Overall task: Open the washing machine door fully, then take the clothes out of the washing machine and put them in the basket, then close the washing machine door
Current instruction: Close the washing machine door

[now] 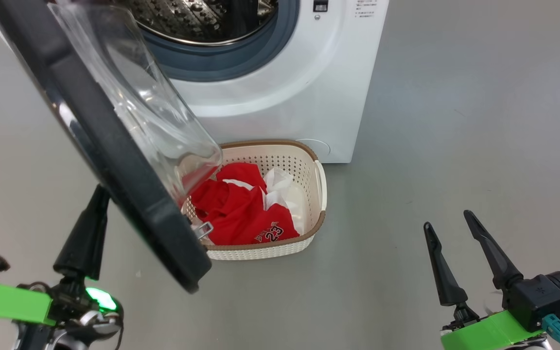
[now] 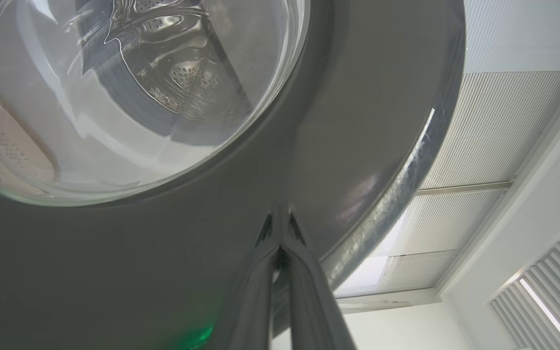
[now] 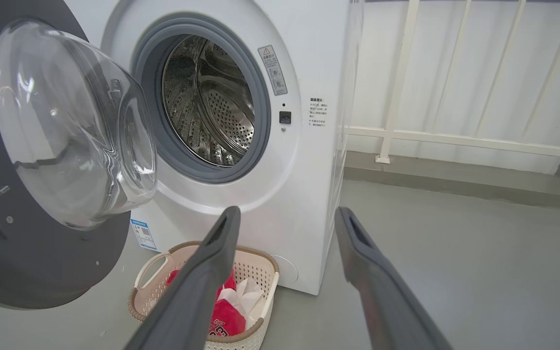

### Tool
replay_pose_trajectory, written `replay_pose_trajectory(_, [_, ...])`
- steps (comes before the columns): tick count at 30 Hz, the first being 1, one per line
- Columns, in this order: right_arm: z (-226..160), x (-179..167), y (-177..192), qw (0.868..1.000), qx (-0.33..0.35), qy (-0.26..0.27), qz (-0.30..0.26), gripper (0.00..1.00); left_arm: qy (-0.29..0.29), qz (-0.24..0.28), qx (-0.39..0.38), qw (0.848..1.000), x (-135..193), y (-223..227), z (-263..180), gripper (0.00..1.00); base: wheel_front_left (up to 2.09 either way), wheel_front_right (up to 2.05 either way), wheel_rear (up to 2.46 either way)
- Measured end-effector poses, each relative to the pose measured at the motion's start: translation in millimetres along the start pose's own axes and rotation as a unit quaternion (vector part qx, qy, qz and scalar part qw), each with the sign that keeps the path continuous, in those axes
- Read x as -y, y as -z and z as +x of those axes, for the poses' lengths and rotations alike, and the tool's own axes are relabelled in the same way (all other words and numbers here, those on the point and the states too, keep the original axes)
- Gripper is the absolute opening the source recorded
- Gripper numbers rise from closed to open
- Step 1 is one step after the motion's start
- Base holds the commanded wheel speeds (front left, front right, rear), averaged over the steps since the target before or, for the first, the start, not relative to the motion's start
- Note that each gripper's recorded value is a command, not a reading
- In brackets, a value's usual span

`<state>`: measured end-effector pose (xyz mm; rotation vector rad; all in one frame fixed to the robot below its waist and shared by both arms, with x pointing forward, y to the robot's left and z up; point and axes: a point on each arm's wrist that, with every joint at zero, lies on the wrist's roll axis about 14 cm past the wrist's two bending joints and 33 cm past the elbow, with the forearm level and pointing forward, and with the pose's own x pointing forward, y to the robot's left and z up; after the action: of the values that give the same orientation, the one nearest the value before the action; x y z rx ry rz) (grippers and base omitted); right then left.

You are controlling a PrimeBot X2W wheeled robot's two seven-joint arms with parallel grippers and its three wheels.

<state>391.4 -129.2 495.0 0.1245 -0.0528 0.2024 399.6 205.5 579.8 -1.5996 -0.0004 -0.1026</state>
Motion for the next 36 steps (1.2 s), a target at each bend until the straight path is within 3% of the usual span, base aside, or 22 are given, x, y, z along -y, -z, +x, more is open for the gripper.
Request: replay_pose_trajectory(36, [6, 36, 8, 0.999, -0.010, 0.050, -0.006, 1.00, 0.062, -0.053, -0.108, 0.991, 6, 86, 119, 0.00, 0.00, 0.00, 0.00])
